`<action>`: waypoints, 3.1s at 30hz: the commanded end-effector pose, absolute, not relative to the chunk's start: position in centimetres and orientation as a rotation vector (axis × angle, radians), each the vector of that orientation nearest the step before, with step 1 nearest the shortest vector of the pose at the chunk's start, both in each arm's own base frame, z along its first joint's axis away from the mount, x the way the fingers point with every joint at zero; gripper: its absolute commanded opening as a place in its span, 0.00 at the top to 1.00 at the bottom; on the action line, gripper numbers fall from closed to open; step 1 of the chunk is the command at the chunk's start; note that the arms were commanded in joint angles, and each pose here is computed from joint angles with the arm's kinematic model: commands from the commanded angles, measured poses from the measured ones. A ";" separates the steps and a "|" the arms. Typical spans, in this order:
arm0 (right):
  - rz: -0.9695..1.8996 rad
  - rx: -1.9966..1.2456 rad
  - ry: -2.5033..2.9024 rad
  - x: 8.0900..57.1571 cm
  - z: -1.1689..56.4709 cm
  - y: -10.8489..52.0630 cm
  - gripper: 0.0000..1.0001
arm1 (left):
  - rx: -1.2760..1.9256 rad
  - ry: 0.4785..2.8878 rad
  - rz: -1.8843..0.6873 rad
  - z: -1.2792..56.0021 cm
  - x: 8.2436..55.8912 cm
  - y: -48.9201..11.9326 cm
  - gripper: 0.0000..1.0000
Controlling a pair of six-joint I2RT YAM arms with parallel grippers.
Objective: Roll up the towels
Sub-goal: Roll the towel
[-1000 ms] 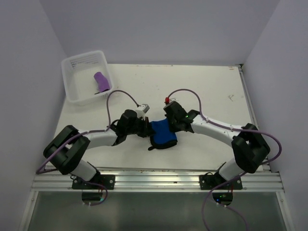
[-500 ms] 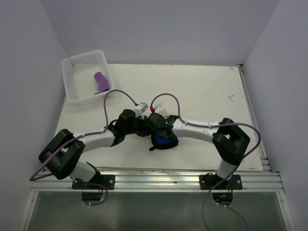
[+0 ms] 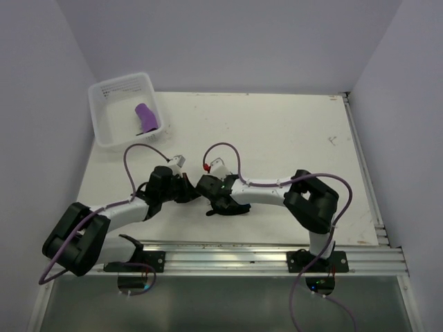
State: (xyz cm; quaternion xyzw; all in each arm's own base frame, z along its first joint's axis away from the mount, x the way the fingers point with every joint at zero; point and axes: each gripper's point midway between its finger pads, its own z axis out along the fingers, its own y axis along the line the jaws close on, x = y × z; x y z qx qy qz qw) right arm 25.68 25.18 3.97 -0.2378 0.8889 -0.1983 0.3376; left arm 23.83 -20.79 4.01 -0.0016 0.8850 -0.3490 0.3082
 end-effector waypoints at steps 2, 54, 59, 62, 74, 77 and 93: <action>-0.449 -0.656 2.237 26.2 4.7 26.5 1.00 | -0.023 2.267 -1.009 5.6 25.2 -21.3 1.00; 0.156 -1.231 1.957 24.7 5.4 32.7 0.94 | 0.021 2.294 -0.933 2.8 23.0 -22.9 1.00; 0.084 -1.250 1.985 24.8 3.9 32.1 0.95 | 0.015 2.320 -0.831 2.6 23.1 -21.5 1.00; 0.038 -1.251 1.988 25.1 3.4 31.6 0.95 | 0.000 2.314 -0.755 3.4 23.6 -19.9 1.00; 0.067 -1.202 1.974 24.9 3.6 31.3 0.92 | -0.145 2.120 -1.082 10.3 26.3 -21.2 1.00; 0.073 -1.201 1.982 24.9 3.2 31.4 0.97 | -0.144 2.049 -1.168 12.0 27.3 -22.4 1.00; 0.105 -1.179 1.985 24.7 2.8 31.7 1.00 | -0.110 2.035 -1.327 10.9 28.3 -27.2 1.00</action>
